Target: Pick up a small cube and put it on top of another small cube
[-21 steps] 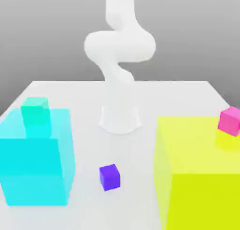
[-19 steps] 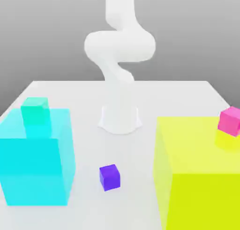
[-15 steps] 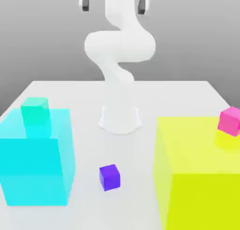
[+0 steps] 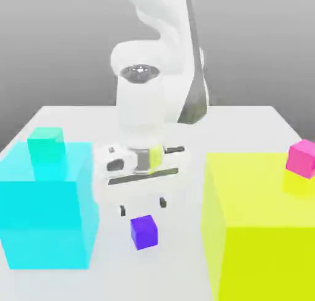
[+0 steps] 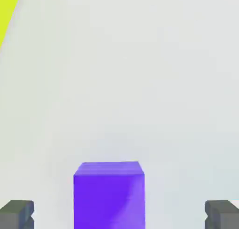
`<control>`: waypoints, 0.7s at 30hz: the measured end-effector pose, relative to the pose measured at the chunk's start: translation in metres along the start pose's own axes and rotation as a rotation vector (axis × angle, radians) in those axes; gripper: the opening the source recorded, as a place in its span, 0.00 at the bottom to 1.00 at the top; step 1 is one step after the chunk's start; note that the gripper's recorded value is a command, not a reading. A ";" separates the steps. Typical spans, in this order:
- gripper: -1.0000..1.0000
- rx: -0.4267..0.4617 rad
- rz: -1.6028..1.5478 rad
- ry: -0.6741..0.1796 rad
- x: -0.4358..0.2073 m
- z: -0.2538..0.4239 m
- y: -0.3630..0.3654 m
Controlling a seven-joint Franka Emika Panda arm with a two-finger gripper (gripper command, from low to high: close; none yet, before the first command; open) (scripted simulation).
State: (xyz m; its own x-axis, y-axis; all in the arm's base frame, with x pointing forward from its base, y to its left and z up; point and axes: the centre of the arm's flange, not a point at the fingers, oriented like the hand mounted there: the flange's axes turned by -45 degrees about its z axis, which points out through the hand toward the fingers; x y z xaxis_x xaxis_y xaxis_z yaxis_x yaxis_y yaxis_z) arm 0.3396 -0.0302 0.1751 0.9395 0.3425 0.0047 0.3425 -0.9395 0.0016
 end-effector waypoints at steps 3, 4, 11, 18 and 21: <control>0.50 0.001 0.000 -0.004 -0.002 0.026 0.000; 0.50 0.001 0.000 -0.005 -0.003 0.034 0.000; 0.00 0.002 0.000 -0.006 -0.004 0.047 -0.001; 0.00 0.002 0.001 -0.005 -0.003 0.001 0.000; 0.00 -0.002 0.019 0.025 0.008 -0.026 0.005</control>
State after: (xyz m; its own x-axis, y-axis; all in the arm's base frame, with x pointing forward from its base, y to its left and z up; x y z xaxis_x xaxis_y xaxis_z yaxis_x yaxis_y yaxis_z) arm 0.3487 -0.0326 0.2011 0.9453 0.3248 0.0295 0.3249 -0.9457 0.0030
